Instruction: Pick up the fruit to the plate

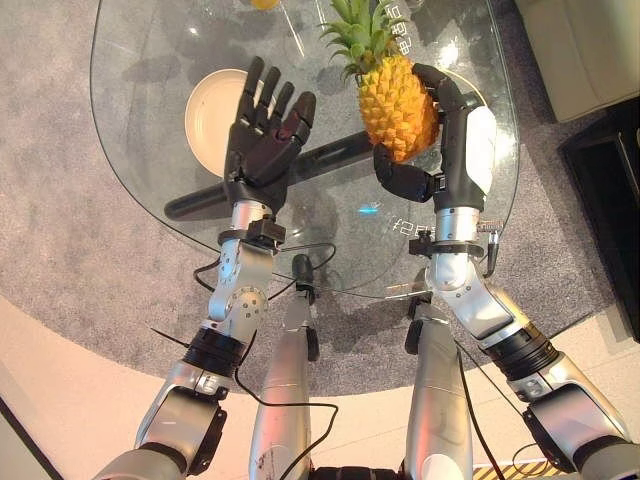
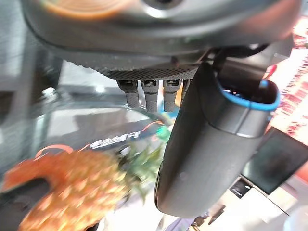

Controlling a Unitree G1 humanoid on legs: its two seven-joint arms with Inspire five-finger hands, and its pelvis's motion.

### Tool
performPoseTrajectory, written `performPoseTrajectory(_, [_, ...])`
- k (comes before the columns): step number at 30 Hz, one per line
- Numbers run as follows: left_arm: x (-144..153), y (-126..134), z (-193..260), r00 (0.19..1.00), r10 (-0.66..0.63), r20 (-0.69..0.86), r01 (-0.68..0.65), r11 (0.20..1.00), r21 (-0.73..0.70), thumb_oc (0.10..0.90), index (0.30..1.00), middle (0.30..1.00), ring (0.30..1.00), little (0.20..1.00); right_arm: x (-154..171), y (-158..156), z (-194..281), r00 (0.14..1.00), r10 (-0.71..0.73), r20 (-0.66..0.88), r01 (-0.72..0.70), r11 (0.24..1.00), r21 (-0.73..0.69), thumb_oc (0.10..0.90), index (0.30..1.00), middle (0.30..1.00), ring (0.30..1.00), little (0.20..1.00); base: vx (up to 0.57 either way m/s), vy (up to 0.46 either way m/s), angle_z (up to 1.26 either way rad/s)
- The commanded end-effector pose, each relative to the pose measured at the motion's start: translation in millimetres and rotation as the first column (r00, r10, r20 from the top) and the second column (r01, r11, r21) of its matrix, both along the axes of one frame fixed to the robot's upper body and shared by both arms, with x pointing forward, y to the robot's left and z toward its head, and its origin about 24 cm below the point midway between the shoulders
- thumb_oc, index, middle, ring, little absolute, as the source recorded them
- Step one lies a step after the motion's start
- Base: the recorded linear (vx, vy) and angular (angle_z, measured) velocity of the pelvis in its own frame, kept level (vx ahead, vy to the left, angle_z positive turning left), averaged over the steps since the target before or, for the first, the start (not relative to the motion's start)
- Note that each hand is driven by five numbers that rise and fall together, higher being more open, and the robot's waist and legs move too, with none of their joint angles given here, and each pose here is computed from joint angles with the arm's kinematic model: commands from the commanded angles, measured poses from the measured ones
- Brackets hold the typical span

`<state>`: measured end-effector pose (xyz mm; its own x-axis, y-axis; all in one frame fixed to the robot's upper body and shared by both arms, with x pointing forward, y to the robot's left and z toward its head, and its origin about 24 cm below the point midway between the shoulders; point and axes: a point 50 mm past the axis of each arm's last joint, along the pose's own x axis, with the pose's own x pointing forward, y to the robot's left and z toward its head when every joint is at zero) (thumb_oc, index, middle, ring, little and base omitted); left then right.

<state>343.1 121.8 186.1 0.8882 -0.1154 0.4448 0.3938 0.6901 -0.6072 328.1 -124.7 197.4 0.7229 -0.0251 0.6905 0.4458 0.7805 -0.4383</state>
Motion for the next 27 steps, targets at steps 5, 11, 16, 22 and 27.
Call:
performPoseTrajectory(5, [-12.9, -34.6, 65.6, 0.948, -0.194, 0.251, 0.208, 0.978, -0.032, 0.800, 0.900, 0.900, 0.900, 0.900, -39.6, 44.4, 89.1, 0.878, 0.232, 0.418, -0.240, 0.970, -0.033, 0.100, 0.300, 0.300, 0.300, 0.200, 0.00, 0.000, 0.00])
performPoseTrajectory(11, [-12.5, -39.8, 64.0, 0.949, -0.219, 0.226, 0.238, 0.969, -0.062, 0.800, 0.900, 0.900, 0.900, 0.900, -40.6, 50.1, 88.3, 0.878, 0.252, 0.406, -0.257, 0.966, -0.043, 0.100, 0.300, 0.300, 0.300, 0.200, 0.00, 0.000, 0.00])
performPoseTrajectory(16, [-14.0, -40.3, 64.7, 0.946, -0.226, 0.233, 0.252, 0.964, -0.088, 0.800, 0.900, 0.900, 0.900, 0.900, -40.9, 53.9, 87.2, 0.882, 0.271, 0.385, -0.268, 0.961, -0.063, 0.100, 0.300, 0.300, 0.300, 0.200, 0.00, 0.000, 0.00])
performPoseTrajectory(22, [-16.7, -38.3, 68.9, 0.941, -0.213, 0.262, 0.252, 0.959, -0.129, 0.800, 0.900, 0.900, 0.900, 0.900, -39.9, 57.6, 83.3, 0.890, 0.286, 0.354, -0.272, 0.958, -0.091, 0.100, 0.300, 0.300, 0.300, 0.200, 0.00, 0.000, 0.00])
performPoseTrajectory(27, [-18.9, -32.5, 71.0, 0.939, -0.191, 0.286, 0.243, 0.956, -0.161, 0.800, 0.900, 0.900, 0.900, 0.900, -40.1, 59.0, 81.2, 0.894, 0.301, 0.331, -0.278, 0.954, -0.116, 0.100, 0.300, 0.300, 0.300, 0.200, 0.00, 0.000, 0.00])
